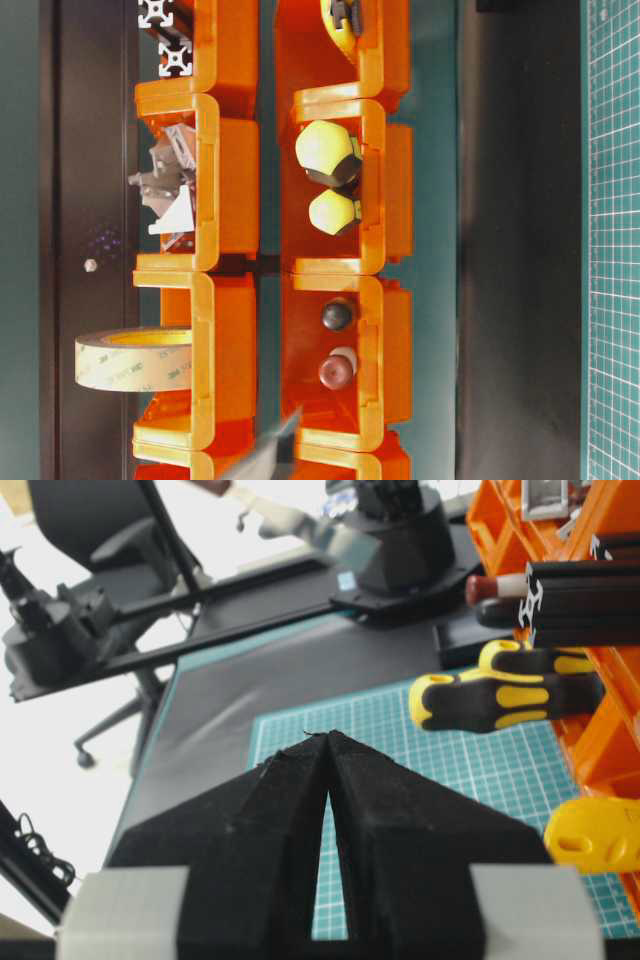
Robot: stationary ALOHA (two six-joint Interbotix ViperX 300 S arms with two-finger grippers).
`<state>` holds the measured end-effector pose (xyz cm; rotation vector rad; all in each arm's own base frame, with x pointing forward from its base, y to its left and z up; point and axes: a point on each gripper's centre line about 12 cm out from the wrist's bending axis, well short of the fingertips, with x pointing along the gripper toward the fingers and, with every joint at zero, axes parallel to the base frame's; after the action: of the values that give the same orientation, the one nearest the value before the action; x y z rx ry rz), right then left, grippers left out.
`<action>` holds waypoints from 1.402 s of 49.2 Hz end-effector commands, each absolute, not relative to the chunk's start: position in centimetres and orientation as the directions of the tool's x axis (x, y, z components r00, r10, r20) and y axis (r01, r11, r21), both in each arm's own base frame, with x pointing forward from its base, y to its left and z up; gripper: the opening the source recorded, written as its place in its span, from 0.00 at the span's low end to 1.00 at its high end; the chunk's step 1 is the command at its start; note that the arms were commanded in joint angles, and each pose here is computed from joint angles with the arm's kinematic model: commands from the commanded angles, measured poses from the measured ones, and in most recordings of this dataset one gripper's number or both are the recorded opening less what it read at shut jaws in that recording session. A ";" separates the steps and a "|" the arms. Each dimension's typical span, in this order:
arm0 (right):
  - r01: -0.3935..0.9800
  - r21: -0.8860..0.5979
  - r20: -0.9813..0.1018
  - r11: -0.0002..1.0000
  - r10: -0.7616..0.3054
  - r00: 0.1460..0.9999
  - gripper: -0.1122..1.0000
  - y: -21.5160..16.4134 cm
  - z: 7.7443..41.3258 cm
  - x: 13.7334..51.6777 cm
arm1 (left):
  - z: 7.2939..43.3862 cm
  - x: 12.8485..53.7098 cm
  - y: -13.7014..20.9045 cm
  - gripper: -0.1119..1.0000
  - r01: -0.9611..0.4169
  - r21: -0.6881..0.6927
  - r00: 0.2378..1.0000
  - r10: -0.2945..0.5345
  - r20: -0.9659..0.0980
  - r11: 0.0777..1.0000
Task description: Pick scraper from container rack with left arm.
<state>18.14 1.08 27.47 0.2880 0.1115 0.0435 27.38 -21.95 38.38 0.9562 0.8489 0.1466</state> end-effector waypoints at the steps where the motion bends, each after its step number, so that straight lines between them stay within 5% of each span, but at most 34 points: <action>1: -0.035 0.291 -0.079 0.956 0.061 0.995 0.10 1.1 28.7 18.2 | 38.7 28.9 -22.6 0.28 0.245 0.749 0.733 0.388 -0.558 0.615; 12: -0.035 0.293 -0.059 0.956 0.055 0.997 0.10 1.0 29.3 17.9 | 33.5 32.8 -21.5 0.28 0.322 0.764 0.751 0.341 -0.566 0.559; 24: -0.021 0.294 -0.061 0.956 0.041 0.997 0.10 0.7 29.7 17.6 | 27.8 36.4 -17.1 0.28 0.396 0.736 0.762 0.251 -0.597 0.549; 31: -0.017 0.294 -0.067 0.956 0.038 0.997 0.10 0.7 29.6 17.6 | 25.8 38.2 -14.2 0.28 0.399 0.725 0.743 0.265 -0.614 0.562; 46: -0.011 0.309 -0.067 0.951 0.033 0.997 0.10 0.6 29.7 17.6 | 23.7 40.2 -10.8 0.28 0.387 0.711 0.714 0.298 -0.634 0.587; 69: -0.008 0.313 -0.078 0.950 0.034 0.996 0.10 0.6 29.6 17.5 | 22.3 40.5 -10.5 0.28 0.400 0.693 0.710 0.275 -0.649 0.600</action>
<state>17.30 0.61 28.36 0.3124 0.1114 0.0186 40.36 -10.77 21.57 0.9687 0.8349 -0.0900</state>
